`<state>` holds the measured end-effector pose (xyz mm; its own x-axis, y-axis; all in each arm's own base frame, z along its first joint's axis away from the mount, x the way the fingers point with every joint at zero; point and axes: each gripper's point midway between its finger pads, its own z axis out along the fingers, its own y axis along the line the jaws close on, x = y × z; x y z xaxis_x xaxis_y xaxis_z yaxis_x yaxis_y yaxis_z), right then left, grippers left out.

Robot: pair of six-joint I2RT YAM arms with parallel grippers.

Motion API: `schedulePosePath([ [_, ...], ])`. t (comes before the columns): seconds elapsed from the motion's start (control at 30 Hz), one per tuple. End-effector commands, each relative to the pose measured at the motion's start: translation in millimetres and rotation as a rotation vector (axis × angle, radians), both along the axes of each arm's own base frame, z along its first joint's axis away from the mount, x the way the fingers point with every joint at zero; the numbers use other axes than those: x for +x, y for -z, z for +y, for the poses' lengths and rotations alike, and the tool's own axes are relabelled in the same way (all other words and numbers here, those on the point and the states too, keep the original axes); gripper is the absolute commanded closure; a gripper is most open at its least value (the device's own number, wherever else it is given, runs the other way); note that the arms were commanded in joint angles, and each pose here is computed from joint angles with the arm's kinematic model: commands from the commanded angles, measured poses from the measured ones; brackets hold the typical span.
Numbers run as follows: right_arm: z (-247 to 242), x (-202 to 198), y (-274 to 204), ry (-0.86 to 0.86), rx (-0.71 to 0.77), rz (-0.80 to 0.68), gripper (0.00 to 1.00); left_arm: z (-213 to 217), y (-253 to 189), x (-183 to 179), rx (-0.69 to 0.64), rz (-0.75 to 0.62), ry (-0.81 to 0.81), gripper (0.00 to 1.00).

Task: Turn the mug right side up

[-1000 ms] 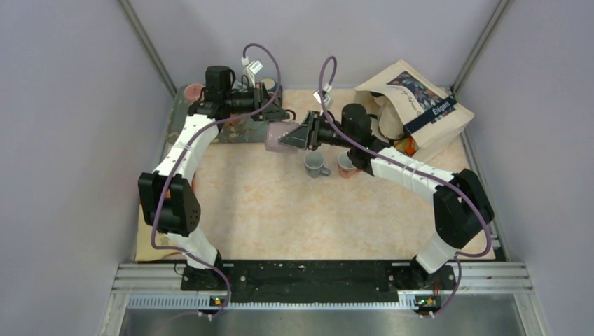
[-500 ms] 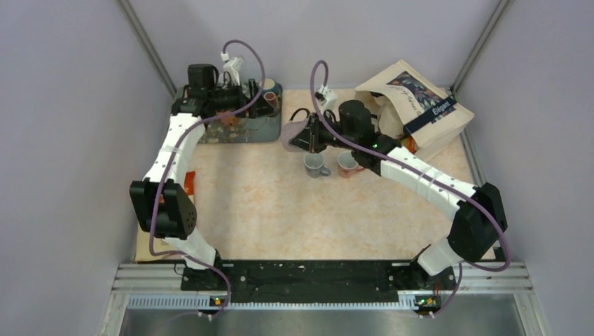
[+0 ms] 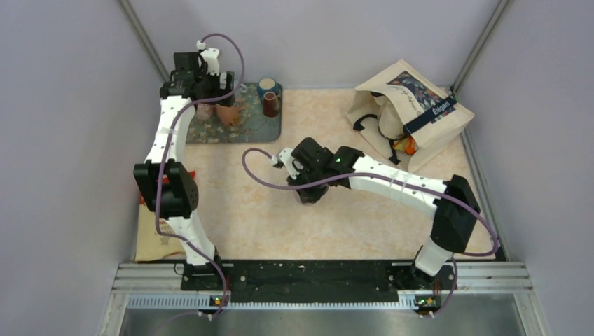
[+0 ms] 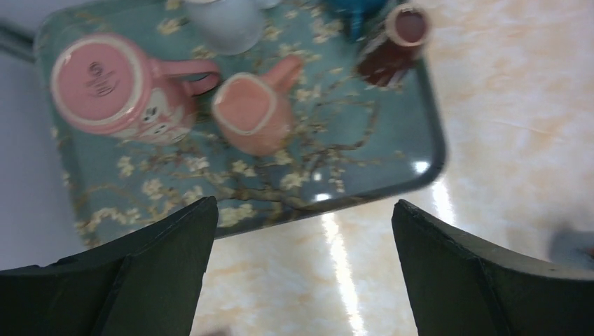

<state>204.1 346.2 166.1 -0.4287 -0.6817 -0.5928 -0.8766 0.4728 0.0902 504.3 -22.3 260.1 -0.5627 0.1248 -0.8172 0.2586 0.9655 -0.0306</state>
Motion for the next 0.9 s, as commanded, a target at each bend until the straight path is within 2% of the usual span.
schedulePosePath([
  [0.0, -23, -1, 41, -0.044, -0.175, 0.005, 1.0, 49, 40, 28, 0.169, 0.067, -0.145, 0.01],
  [0.13, -33, 2, 69, -0.046, -0.257, 0.003, 1.0, 64, 59, 55, 0.211, 0.073, -0.209, 0.01],
  [0.4, -41, -3, 99, -0.057, -0.314, 0.041, 1.0, 81, 98, 97, 0.245, 0.04, -0.296, 0.01],
  [0.6, -47, -3, 117, -0.056, -0.385, 0.063, 1.0, 68, 116, 114, 0.194, 0.021, -0.229, 0.01],
  [0.67, -47, -2, 117, -0.055, -0.393, 0.068, 0.9, 63, 119, 120, 0.194, 0.006, -0.201, 0.01],
  [0.87, -43, -1, 104, -0.053, -0.365, 0.054, 0.52, 53, 129, 132, 0.157, -0.009, -0.143, 0.01],
])
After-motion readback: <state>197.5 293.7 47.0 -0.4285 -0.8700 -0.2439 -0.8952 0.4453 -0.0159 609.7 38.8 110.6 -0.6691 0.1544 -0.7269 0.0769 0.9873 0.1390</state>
